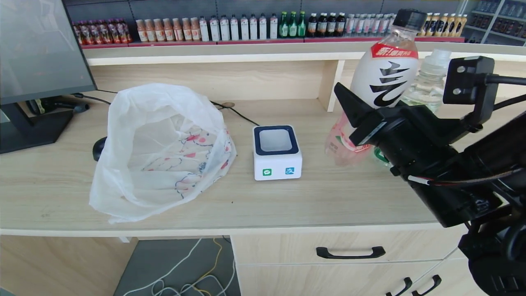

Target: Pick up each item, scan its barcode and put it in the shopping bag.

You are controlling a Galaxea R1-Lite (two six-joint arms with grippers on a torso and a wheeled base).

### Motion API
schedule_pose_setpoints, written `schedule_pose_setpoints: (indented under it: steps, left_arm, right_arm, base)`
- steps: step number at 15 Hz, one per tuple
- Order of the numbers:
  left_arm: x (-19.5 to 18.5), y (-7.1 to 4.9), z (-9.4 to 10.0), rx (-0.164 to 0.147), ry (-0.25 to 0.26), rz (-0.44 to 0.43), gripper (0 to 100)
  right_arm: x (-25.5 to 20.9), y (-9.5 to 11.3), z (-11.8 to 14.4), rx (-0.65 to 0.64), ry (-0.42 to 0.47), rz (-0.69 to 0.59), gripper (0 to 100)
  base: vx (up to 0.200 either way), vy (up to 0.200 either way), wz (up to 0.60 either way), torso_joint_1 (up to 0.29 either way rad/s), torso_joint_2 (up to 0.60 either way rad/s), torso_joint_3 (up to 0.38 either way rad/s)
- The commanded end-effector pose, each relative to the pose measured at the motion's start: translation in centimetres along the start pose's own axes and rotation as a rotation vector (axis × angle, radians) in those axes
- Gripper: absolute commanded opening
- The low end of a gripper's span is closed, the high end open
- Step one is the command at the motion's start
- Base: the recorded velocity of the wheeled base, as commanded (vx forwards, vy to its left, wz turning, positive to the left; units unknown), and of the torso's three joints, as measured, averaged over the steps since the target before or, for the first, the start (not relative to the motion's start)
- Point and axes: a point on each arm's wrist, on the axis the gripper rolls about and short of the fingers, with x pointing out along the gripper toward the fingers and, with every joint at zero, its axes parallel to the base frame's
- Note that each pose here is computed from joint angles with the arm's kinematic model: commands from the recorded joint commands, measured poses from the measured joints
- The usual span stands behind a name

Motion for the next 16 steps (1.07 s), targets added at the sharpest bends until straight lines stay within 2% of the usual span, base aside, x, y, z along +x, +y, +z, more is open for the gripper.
schedule_pose_setpoints:
  steps: [1,7,12,16]
  left_arm:
    - [0.0,0.0,0.0,0.0,-0.001,0.001,100]
    - [0.0,0.0,0.0,0.0,-0.001,0.001,100]
    - [0.0,0.0,0.0,0.001,-0.001,0.001,100]
    - [0.0,0.0,0.0,0.001,-0.001,0.001,100]
  right_arm:
    - [0.1,-0.7,0.3,-0.005,-0.019,-0.018,0]
    - [-0.4,-1.0,1.1,-0.005,-0.033,-0.028,0]
    - [-0.3,-1.0,1.1,-0.004,-0.034,-0.027,0]
    - [-1.8,-1.2,1.6,0.048,-0.035,-0.023,0]
  base:
    - [0.0,0.2,0.0,0.012,0.0,-0.012]
    - [0.0,0.2,0.0,0.0,0.0,0.005]
    - [0.0,0.0,0.0,0.0,0.0,0.0]
    - [0.0,0.0,0.0,0.0,0.0,0.0]
